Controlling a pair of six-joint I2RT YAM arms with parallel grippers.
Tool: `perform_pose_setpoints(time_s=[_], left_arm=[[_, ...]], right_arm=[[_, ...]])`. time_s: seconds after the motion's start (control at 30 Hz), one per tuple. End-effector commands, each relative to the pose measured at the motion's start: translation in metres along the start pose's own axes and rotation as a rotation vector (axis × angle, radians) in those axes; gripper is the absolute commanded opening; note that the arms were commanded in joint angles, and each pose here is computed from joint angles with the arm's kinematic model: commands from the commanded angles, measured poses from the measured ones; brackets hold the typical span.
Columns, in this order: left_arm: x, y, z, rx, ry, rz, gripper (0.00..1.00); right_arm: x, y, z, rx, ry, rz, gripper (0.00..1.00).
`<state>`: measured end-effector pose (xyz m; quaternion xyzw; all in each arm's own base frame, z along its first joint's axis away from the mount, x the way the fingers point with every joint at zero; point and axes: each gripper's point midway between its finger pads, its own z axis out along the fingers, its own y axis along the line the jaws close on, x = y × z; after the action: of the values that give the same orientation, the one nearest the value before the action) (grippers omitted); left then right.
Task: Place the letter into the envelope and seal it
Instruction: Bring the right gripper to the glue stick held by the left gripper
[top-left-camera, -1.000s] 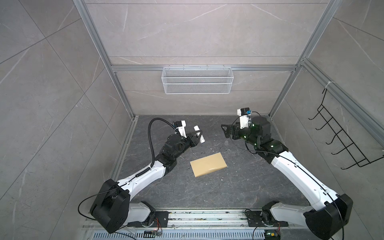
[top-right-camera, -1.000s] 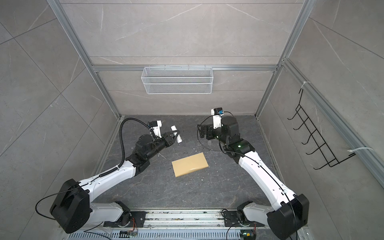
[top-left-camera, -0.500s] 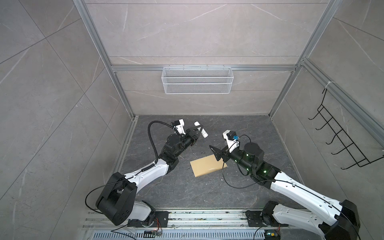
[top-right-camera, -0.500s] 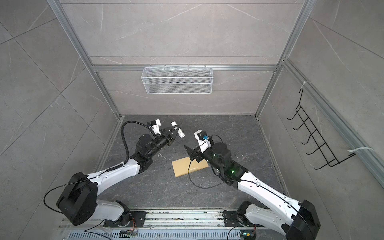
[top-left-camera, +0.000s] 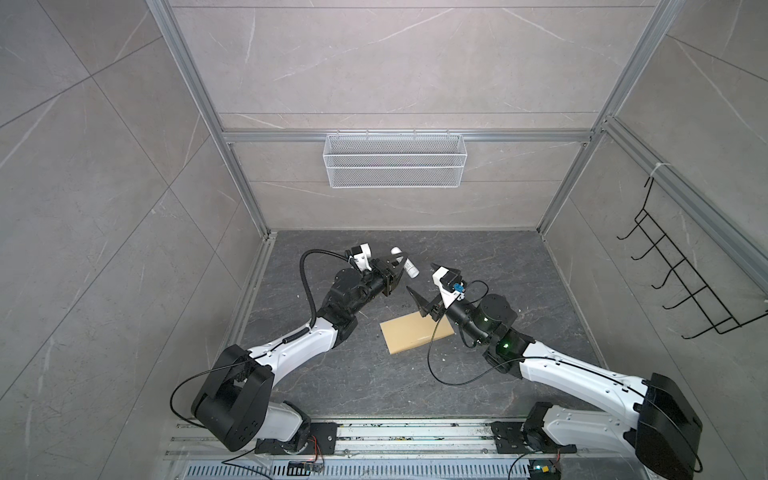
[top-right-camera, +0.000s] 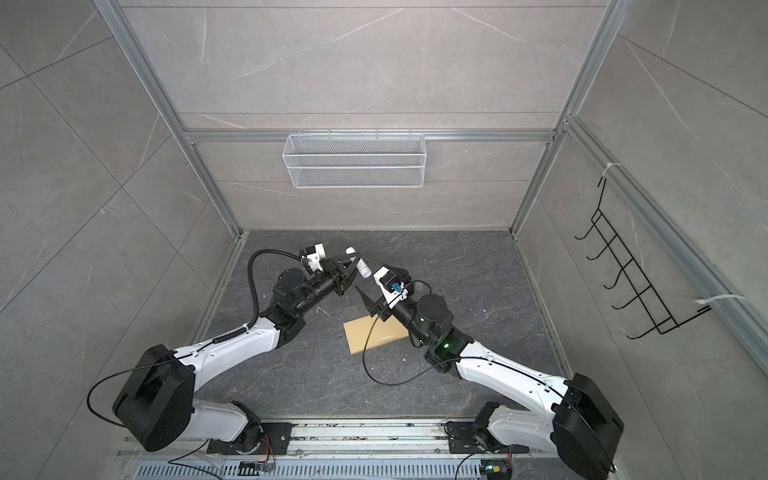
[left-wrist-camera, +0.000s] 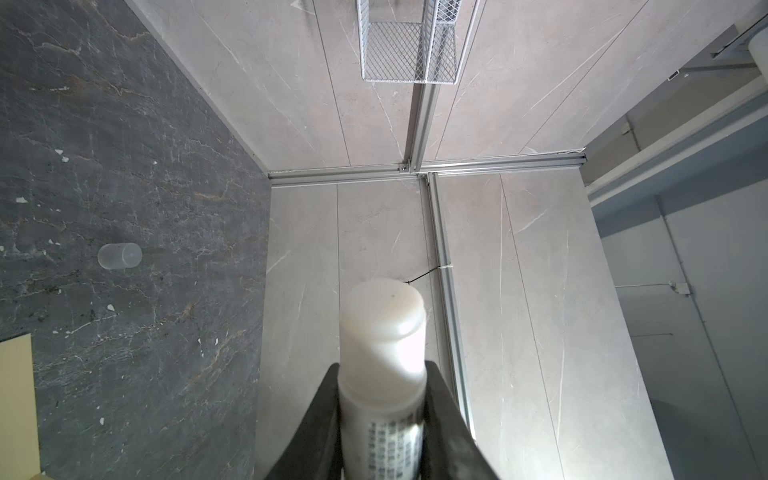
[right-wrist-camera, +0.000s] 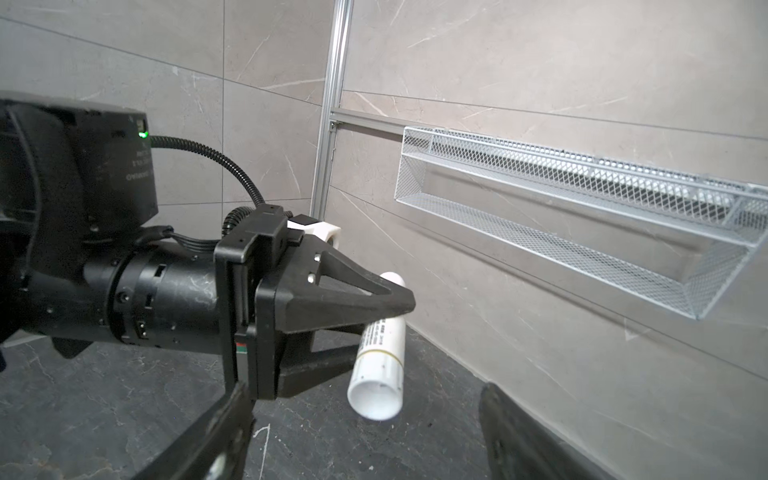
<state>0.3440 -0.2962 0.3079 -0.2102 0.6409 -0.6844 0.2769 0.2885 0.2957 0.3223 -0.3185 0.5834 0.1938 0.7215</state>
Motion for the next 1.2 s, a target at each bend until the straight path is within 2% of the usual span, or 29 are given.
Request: perform_pose_setpoints(time_s=[0.0, 0.13, 0.27, 0.4, 0.73, 1.0, 1.1, 1.17], left_arm=[[0.003, -0.029, -0.002, 0.100, 0.029, -0.021, 0.00], [0.005, -0.029, -0.002, 0.103, 0.041, -0.028, 0.00], [0.005, -0.030, -0.003, 0.106, 0.041, -0.032, 0.00], [0.006, -0.030, -0.004, 0.111, 0.044, -0.039, 0.00], [0.007, -0.030, -0.006, 0.113, 0.048, -0.044, 0.00], [0.009, -0.031, -0.007, 0.114, 0.055, -0.046, 0.00], [0.010, -0.032, -0.007, 0.117, 0.057, -0.047, 0.00], [0.010, -0.032, -0.007, 0.117, 0.058, -0.045, 0.00]], right_arm=[[-0.013, 0.000, 0.004, 0.020, -0.080, -0.052, 0.80], [-0.010, -0.005, 0.010, 0.064, -0.091, -0.068, 0.65], [-0.008, -0.007, 0.016, 0.088, -0.103, -0.071, 0.55], [-0.005, -0.007, 0.021, 0.096, -0.104, -0.075, 0.51], [-0.007, -0.013, 0.028, 0.144, -0.136, -0.075, 0.35], [-0.006, -0.014, 0.036, 0.163, -0.146, -0.073, 0.32], [-0.006, -0.013, 0.039, 0.167, -0.149, -0.073, 0.28], [-0.006, -0.015, 0.041, 0.178, -0.147, -0.075, 0.21]])
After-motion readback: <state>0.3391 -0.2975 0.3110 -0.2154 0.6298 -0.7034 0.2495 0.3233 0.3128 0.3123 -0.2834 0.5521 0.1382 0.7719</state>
